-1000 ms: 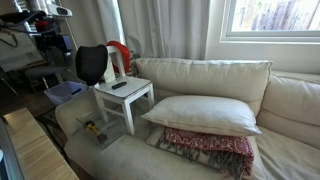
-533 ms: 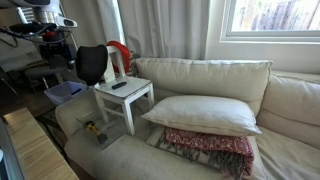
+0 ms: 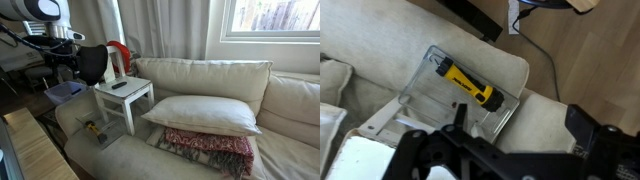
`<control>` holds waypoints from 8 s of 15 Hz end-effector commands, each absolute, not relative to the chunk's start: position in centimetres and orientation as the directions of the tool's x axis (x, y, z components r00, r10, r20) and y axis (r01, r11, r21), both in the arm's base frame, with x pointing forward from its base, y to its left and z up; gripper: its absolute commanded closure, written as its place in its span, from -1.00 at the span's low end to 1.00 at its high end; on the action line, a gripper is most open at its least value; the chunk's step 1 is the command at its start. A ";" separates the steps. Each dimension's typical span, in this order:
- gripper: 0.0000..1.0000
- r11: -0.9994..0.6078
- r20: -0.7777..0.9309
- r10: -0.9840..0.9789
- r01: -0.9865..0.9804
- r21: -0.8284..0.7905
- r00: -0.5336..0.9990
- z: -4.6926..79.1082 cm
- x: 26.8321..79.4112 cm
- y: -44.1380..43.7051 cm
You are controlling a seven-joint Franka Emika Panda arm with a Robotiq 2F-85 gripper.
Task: Remove the torch from the clear container then place the container on the seat of the white chair
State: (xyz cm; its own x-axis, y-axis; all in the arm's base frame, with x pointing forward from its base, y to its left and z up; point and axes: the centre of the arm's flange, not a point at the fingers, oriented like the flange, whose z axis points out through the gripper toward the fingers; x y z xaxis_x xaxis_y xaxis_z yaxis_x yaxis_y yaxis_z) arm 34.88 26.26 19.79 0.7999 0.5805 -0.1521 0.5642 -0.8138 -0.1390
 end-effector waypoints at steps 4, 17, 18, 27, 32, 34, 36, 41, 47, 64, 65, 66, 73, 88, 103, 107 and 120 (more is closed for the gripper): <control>-1.00 -0.653 -0.142 0.752 0.699 -0.292 0.643 5.9 39.1 26.8; -1.00 -0.616 -0.088 0.777 0.726 -0.306 0.623 -0.1 40.4 26.5; -1.00 -0.616 -0.087 0.778 0.726 -0.305 0.623 0.0 40.4 26.6; -1.00 -0.545 0.033 0.807 0.766 -0.341 0.589 -8.1 40.4 24.9; -1.00 -0.524 0.080 0.811 0.780 -0.343 0.580 -11.3 39.7 25.0; -1.00 -0.519 0.087 0.814 0.786 -0.336 0.575 -12.3 39.7 25.1; -1.00 -0.514 0.078 0.822 0.794 -0.325 0.564 -13.2 39.6 25.3; -1.00 -0.504 0.068 0.832 0.802 -0.321 0.550 -15.0 40.2 26.1; -1.00 -0.494 0.039 0.850 0.822 -0.283 0.525 -17.2 41.1 26.9; -0.24 -0.465 -0.105 0.885 0.859 -0.216 0.453 -19.4 41.6 27.8; -0.08 -0.462 -0.105 0.887 0.860 -0.218 0.450 -19.3 41.5 27.9; 0.05 -0.459 -0.105 0.889 0.861 -0.221 0.447 -19.2 41.4 28.0; 0.36 -0.462 -0.083 0.887 0.865 -0.195 0.455 -15.3 42.2 27.6; -0.64 -0.420 -0.084 0.907 0.904 -0.078 0.414 -9.2 43.2 25.3; -1.00 -0.433 0.071 0.895 0.897 -0.090 0.440 -18.0 41.2 24.0; -1.00 -0.429 0.149 0.889 0.901 -0.063 0.434 -19.3 41.5 24.2; -0.38 -0.326 0.006 0.943 0.926 -0.192 0.333 -20.2 40.9 23.8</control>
State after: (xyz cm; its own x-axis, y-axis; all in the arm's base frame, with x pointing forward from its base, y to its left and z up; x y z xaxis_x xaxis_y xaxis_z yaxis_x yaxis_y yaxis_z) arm 41.34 23.76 -17.75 0.3823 0.9238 0.0200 0.9145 -0.3751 -0.1514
